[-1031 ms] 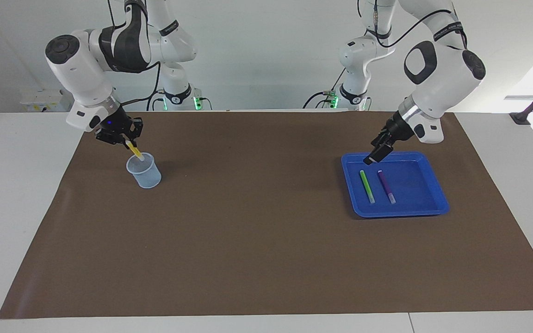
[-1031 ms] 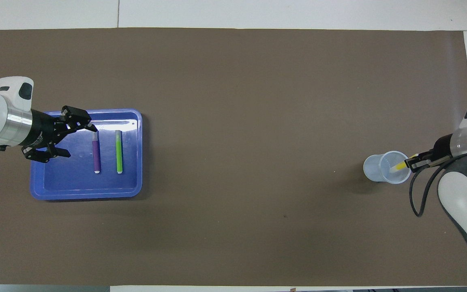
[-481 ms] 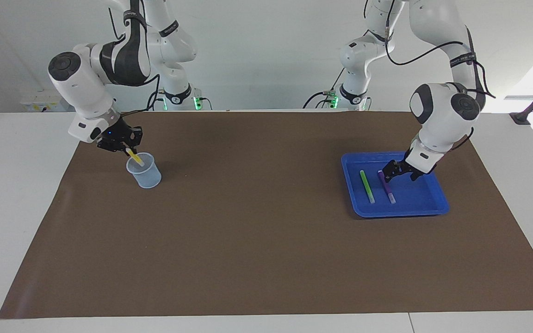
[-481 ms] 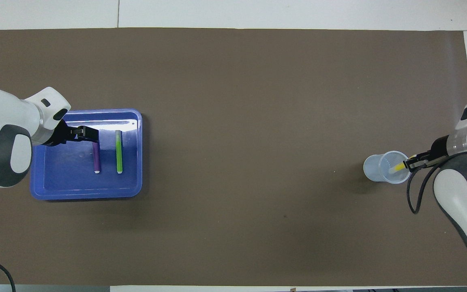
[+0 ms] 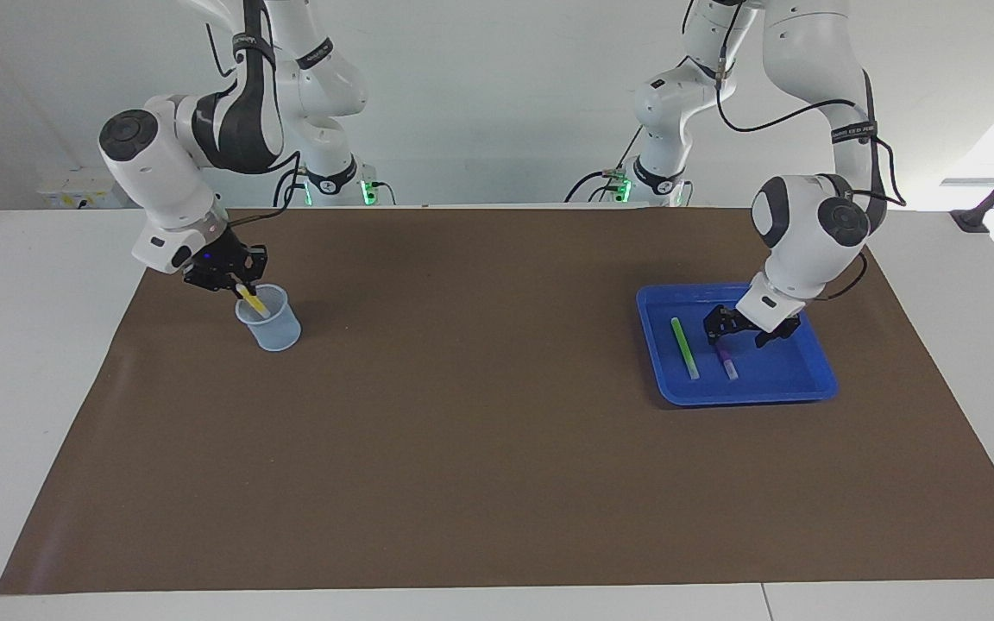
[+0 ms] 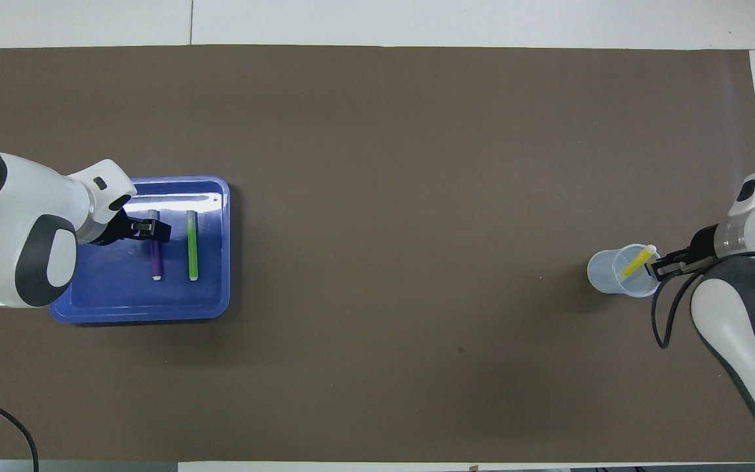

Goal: Transfer and insert pens with both arms
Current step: 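Grasp the purple pen with the left gripper while the right gripper withdraws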

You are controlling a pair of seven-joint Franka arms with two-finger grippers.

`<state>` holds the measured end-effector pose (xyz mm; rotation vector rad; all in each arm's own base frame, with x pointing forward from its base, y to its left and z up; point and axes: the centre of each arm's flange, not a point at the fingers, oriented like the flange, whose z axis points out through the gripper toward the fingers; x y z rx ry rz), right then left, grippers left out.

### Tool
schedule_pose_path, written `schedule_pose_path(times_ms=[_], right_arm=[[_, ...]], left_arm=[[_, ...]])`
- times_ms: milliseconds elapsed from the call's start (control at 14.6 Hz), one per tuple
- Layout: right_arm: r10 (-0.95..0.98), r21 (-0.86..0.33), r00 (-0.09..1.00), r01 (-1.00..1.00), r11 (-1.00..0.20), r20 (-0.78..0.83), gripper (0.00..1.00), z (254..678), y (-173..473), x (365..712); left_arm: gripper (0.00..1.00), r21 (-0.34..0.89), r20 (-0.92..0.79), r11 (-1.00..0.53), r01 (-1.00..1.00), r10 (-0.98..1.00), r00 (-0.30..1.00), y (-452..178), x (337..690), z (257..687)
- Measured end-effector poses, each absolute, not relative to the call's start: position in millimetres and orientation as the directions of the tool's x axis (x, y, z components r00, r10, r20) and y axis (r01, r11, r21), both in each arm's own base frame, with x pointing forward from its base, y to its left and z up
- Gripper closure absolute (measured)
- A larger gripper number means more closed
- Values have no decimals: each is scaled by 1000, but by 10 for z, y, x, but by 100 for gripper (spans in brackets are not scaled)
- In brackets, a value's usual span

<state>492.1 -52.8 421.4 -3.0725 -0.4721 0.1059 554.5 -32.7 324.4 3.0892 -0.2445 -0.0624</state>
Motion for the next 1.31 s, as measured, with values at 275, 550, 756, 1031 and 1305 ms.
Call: schedule_pose_path(times_ms=[275,550,756,1031,1305], right_arm=[[300,-48,952,298,-953,-53,33,4253,-501,4941],[286,-167,958,279,-946,-16,0,4727,-186,5060],[210,-259,977,195,-946,-30,0,5075,283,5087],[146,-387,988,114,-915,-55,0,5258,792,5057],[125,-474,990,79,-877,-66,0,5286,890,5044]], left_arm=[[18,52,-44,-983,-177,-179,983,-338,5555,3098],[32,41,-54,-979,-201,-203,978,-350,5554,3012],[47,41,-50,-978,-203,-204,978,-350,5561,3010],[78,37,-43,-978,-205,-206,978,-347,5576,3029],[84,37,-42,-978,-205,-207,977,-347,5577,3030]])
